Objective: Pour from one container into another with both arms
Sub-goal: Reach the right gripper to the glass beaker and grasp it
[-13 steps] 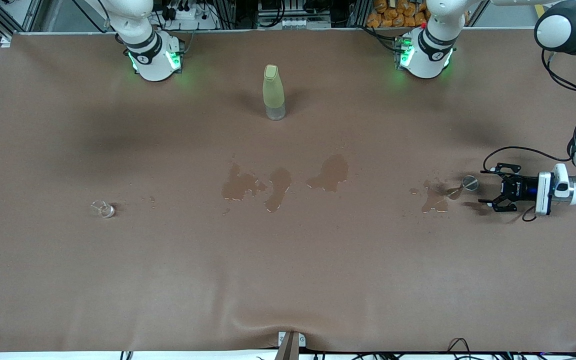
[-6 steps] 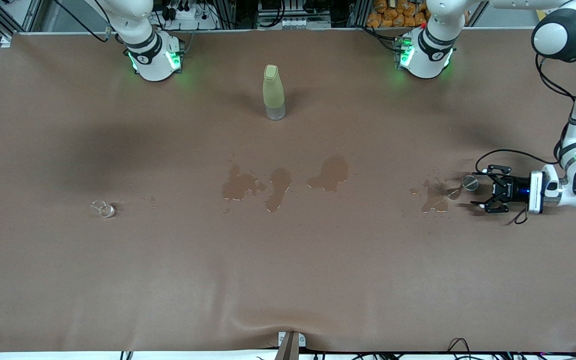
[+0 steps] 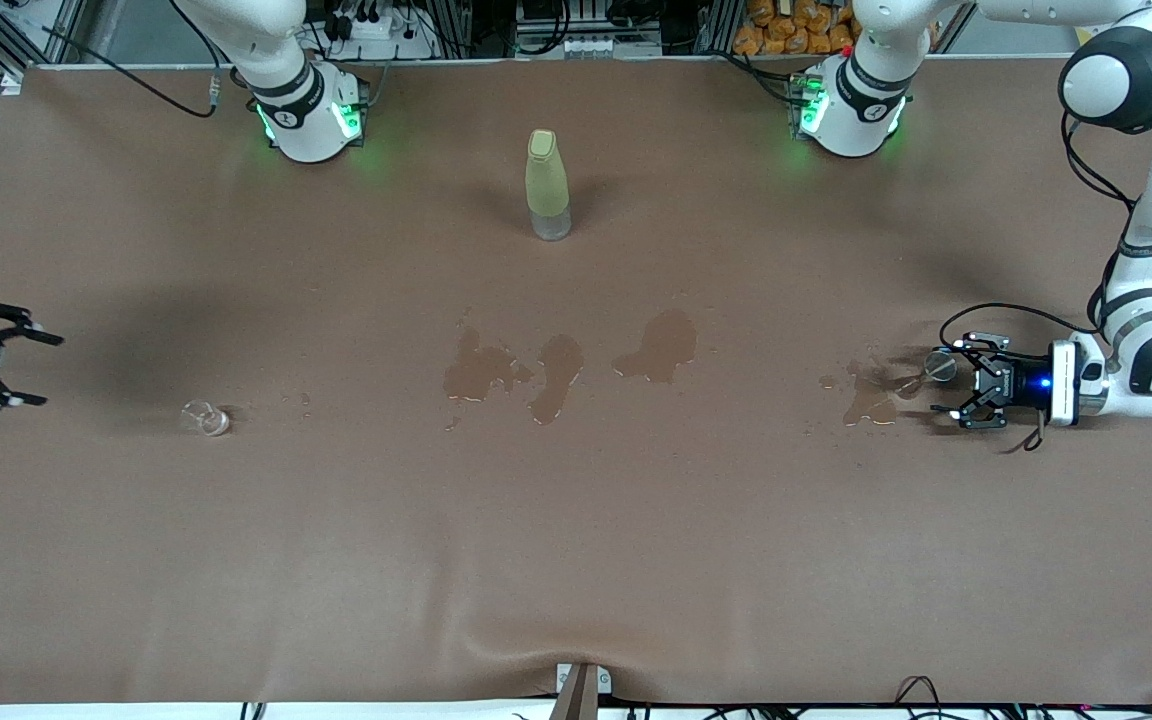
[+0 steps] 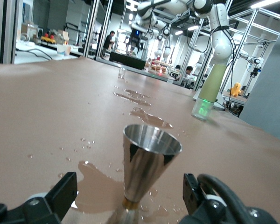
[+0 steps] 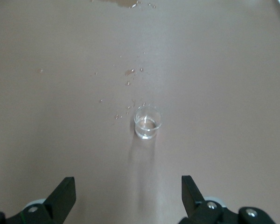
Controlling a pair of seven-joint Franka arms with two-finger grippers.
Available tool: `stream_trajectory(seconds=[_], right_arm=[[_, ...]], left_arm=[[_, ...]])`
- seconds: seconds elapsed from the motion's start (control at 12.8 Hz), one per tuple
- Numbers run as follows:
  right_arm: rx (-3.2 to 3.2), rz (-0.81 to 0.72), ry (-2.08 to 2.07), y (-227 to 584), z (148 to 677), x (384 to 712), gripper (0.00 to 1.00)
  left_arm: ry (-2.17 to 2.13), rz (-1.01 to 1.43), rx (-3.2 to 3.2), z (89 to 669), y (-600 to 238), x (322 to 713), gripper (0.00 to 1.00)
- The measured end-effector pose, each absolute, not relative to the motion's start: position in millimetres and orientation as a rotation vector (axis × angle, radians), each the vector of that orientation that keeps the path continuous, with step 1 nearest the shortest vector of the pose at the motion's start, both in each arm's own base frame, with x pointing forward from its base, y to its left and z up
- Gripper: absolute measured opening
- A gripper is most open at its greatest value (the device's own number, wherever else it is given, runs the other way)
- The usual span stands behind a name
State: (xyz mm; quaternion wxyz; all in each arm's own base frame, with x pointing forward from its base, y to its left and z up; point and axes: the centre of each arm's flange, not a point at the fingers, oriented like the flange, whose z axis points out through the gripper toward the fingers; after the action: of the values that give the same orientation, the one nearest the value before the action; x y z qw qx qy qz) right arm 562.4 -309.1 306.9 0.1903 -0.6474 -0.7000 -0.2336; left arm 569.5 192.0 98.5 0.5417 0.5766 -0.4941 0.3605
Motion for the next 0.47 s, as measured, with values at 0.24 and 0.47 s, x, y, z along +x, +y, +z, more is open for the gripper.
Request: stream_trajectory(seconds=[0.24, 0.47], right_arm=[[-1.752, -0.795, -1.9, -308, 244, 561, 1.0], [-1.711, -0.906, -1.854, -304, 204, 561, 1.0]], left_arm=[[-1.196, 0.89, 1.342, 94, 191, 568, 1.0], [-1.208, 0.915, 1.315, 82, 188, 563, 1.0]])
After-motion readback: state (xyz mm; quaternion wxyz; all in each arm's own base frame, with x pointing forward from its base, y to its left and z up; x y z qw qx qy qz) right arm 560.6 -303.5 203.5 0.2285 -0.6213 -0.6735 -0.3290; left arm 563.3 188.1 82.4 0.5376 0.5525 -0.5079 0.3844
